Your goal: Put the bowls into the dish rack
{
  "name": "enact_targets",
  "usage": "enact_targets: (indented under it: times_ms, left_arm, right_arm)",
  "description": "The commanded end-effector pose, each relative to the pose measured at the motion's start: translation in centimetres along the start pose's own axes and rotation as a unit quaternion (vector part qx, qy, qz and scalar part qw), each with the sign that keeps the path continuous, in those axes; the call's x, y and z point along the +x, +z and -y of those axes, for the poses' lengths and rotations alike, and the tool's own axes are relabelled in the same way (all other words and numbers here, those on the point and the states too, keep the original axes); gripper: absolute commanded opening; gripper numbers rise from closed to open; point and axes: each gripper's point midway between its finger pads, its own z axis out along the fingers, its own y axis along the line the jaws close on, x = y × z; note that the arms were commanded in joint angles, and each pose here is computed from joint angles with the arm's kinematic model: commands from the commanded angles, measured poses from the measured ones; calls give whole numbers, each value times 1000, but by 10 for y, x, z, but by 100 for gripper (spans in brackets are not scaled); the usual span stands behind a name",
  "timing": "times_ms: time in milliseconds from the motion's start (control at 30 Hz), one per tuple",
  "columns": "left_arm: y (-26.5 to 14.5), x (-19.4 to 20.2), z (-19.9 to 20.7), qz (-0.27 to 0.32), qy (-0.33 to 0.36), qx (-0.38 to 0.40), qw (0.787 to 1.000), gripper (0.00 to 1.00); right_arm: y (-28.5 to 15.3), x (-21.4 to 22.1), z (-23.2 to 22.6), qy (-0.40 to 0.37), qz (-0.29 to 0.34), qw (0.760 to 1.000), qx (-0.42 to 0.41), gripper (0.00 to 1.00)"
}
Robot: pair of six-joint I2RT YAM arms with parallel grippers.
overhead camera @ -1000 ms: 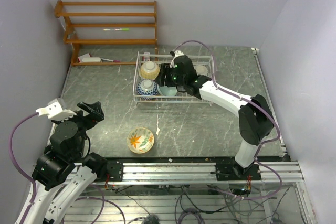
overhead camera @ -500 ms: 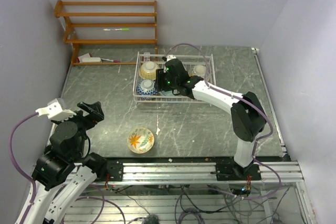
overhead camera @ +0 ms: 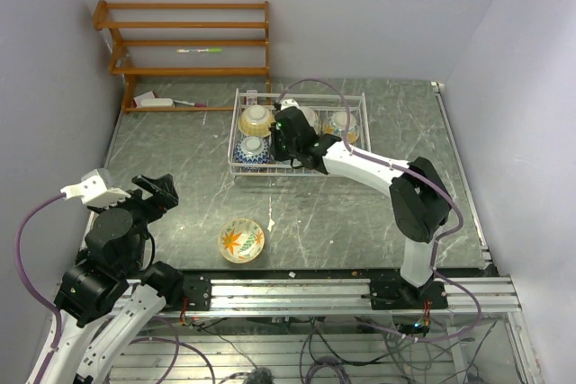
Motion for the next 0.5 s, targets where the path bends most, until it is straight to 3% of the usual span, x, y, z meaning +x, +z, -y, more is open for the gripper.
enact_targets:
  times_ms: [0, 267, 467]
  left_arm:
    - [-3, -11, 3, 16, -14, 4, 1000, 95]
    - [-2, -11, 2, 15, -10, 0, 1000, 95]
    - [-1, -10, 3, 13, -9, 0, 1000, 95]
  right_arm:
    - [-23, -33, -3, 16, 70, 997, -9, 6]
    - [-78, -71, -30, 61, 169, 974, -137, 5]
    - [-92, -81, -24, 137, 189, 939, -252, 5]
